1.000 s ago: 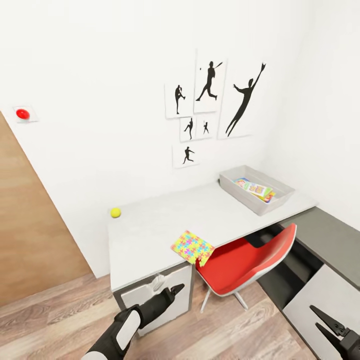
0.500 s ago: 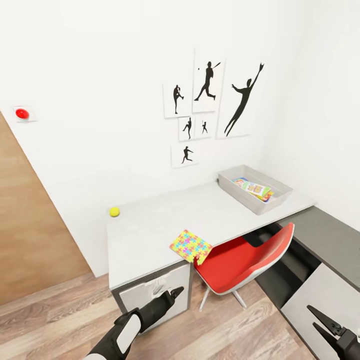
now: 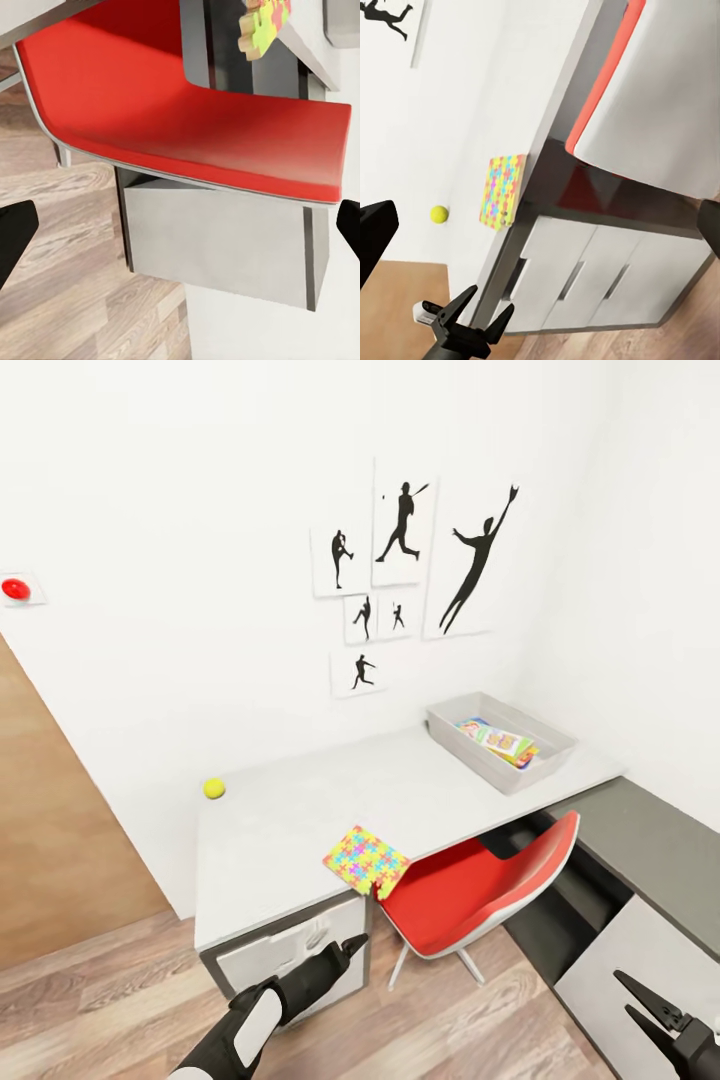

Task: Put all the toys in the child's room - the three board games (two on the bed and one on the table), the two jigsaw puzzles on the table, and the tennis ball on the table - inside the toy box on the table in the child's room.

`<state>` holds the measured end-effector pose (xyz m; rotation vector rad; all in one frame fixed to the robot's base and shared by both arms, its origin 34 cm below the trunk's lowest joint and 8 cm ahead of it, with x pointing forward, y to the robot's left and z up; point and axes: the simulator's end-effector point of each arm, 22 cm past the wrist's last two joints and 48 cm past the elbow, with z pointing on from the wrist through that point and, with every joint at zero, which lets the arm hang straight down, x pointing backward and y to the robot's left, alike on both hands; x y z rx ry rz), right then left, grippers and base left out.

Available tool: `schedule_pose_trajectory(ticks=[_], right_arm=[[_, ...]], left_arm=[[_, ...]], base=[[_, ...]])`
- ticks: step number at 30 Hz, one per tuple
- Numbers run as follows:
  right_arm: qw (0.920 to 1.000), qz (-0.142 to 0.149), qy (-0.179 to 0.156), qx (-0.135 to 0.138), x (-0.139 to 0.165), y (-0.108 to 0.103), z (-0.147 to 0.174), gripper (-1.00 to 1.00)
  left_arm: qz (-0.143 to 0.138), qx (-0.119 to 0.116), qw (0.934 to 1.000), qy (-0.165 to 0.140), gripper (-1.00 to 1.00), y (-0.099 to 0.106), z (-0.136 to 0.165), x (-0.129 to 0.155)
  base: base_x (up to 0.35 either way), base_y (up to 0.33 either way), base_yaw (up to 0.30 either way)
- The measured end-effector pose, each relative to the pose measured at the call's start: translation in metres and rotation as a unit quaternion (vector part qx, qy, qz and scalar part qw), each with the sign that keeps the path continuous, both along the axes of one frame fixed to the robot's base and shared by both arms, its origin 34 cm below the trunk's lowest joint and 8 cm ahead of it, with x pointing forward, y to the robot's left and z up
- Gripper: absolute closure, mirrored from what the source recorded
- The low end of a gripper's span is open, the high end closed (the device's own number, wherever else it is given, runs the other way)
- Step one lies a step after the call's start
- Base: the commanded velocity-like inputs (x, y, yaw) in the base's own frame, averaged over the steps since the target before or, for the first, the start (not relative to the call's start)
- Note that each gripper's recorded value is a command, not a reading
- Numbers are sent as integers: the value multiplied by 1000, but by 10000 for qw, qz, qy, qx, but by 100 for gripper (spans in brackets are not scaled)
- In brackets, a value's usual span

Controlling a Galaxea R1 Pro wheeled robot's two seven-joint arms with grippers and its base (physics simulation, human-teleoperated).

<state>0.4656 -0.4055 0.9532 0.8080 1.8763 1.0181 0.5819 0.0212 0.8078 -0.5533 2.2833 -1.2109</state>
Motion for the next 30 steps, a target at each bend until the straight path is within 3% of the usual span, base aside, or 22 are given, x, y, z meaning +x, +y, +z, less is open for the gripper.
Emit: schedule_pose_trajectory(ticks=[30], right_arm=[[10000,88,30,34,1,8,-3,-100]], left_arm=[[4,7,10000,0,-100,0,0,0]], base=[[58,-55,0]])
